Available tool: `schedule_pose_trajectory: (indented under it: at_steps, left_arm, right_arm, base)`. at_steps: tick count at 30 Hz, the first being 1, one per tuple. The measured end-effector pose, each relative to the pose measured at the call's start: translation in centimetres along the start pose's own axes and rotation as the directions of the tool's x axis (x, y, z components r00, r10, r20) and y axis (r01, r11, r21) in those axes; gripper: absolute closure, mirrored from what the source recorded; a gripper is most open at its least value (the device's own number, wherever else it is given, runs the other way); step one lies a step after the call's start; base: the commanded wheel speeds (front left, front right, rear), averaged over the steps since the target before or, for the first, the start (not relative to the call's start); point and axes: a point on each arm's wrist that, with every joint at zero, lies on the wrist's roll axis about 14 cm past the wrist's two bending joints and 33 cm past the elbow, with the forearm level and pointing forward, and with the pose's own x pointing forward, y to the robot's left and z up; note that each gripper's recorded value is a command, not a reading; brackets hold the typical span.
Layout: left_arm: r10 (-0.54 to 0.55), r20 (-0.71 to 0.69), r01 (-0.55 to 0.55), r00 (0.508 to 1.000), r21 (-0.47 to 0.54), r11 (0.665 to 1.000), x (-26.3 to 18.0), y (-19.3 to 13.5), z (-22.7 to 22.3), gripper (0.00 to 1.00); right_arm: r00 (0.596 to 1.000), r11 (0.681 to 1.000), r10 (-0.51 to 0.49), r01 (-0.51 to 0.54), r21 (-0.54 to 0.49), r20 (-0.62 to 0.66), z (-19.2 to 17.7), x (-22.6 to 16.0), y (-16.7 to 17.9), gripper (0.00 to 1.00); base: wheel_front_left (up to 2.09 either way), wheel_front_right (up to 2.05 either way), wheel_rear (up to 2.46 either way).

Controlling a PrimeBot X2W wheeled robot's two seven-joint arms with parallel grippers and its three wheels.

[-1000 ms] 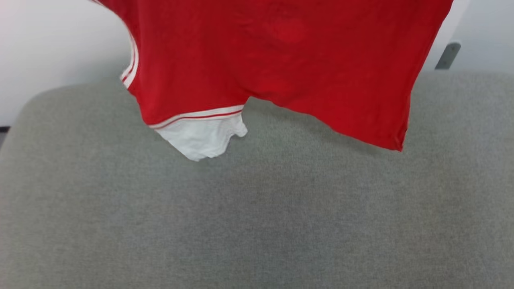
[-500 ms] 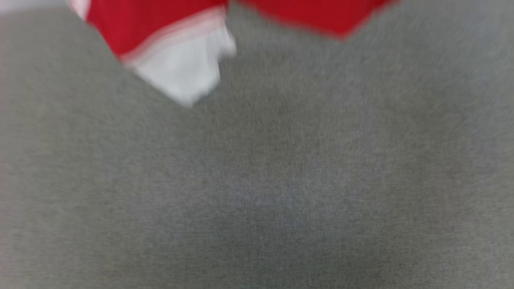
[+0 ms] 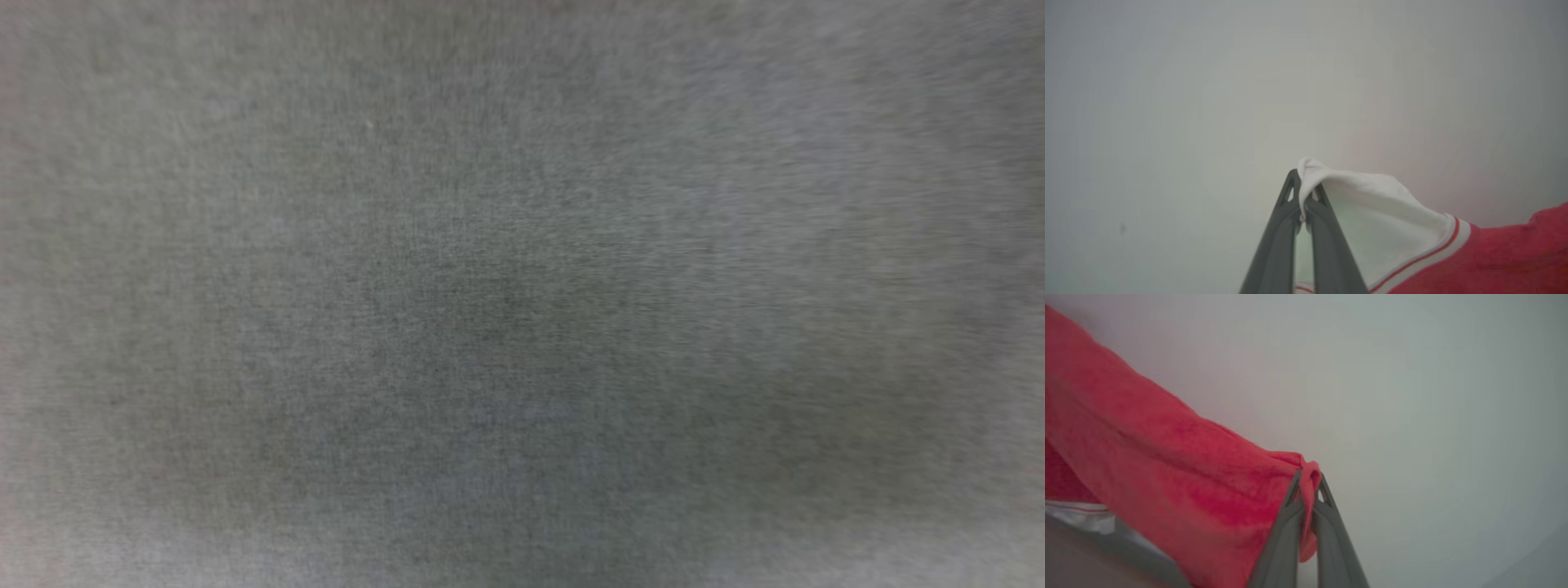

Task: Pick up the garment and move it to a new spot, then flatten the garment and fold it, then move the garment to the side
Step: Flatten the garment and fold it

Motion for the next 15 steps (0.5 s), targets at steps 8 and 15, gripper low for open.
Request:
schedule_pose_trajectory:
  at_steps: [8, 15]
  left_arm:
    - [-0.118, -0.301, 0.097, 0.946, -0.085, 0.992, -7.3, -4.0, -14.0, 1.00]
    - [-0.243, -0.501, 0.166, 0.830, -0.194, 0.967, -13.3, -7.2, -16.5, 1.00]
  right_arm:
    - [0.973, 0.996, 0.077, -0.063, 0.068, -0.217, -12.1, -2.0, 5.4, 1.00]
    - [0.951, 0.991, 0.106, -0.076, 0.112, -0.291, -12.9, -4.2, 6.7, 1.00]
  base:
    - [0.00, 0.00, 0.00]
    - [0.00, 0.00, 0.00]
